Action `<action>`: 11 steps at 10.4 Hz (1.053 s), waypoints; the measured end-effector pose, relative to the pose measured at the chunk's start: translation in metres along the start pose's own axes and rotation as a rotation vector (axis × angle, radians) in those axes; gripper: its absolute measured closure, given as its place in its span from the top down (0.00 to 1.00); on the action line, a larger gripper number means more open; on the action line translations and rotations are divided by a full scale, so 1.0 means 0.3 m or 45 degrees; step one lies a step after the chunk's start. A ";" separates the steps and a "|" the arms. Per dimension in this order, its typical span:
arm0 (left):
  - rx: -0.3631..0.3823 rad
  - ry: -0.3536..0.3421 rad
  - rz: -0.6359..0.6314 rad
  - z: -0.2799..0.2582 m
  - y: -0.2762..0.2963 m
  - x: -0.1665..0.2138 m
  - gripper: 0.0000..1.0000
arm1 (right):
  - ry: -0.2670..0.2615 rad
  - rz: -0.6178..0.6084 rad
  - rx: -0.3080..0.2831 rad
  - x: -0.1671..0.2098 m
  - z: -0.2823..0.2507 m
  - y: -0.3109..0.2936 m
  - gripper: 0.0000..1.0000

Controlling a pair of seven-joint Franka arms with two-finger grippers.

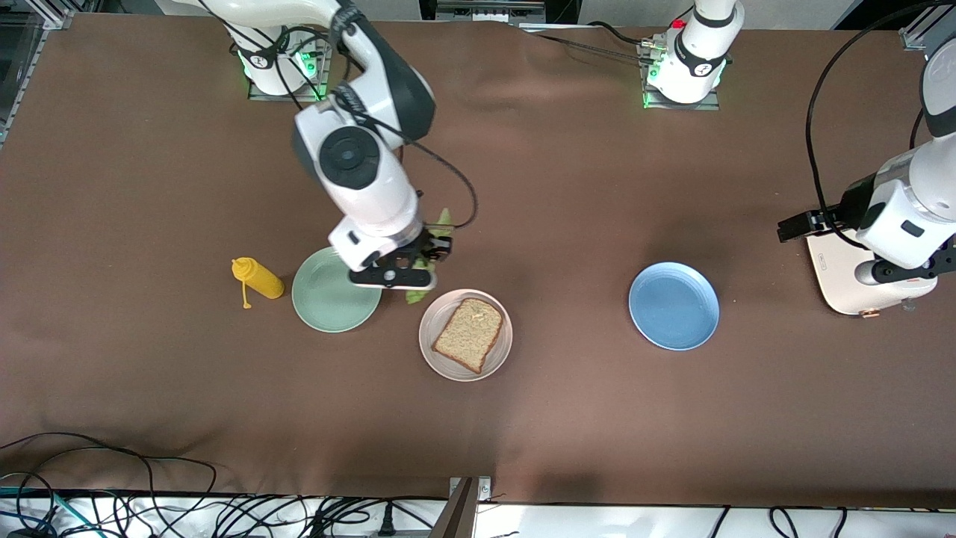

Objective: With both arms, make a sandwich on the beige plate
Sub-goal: 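Lower the lettuce onto the bread slice and open the right gripper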

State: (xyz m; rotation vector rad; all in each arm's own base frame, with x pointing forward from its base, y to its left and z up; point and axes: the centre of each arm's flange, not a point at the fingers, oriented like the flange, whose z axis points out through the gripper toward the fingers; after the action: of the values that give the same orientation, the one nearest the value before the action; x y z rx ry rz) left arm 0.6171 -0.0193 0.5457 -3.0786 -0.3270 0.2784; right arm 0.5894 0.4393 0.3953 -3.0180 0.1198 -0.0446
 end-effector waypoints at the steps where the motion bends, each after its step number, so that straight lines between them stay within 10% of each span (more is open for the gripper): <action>1: 0.000 -0.024 0.000 0.034 0.000 0.019 1.00 | 0.038 0.005 0.033 -0.004 0.036 -0.043 0.12; 5: -0.020 -0.076 -0.053 0.159 -0.081 0.119 1.00 | 0.172 -0.006 0.128 0.075 0.182 -0.118 0.12; 11: -0.047 0.001 -0.020 0.080 -0.204 0.149 1.00 | 0.180 -0.081 0.008 0.067 0.414 -0.105 0.12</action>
State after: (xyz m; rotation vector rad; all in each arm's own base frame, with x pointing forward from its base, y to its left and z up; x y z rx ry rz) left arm 0.6431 0.0504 0.5174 -3.1107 -0.3606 0.2738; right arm 0.6160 0.4836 0.2764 -3.0094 0.0358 -0.2642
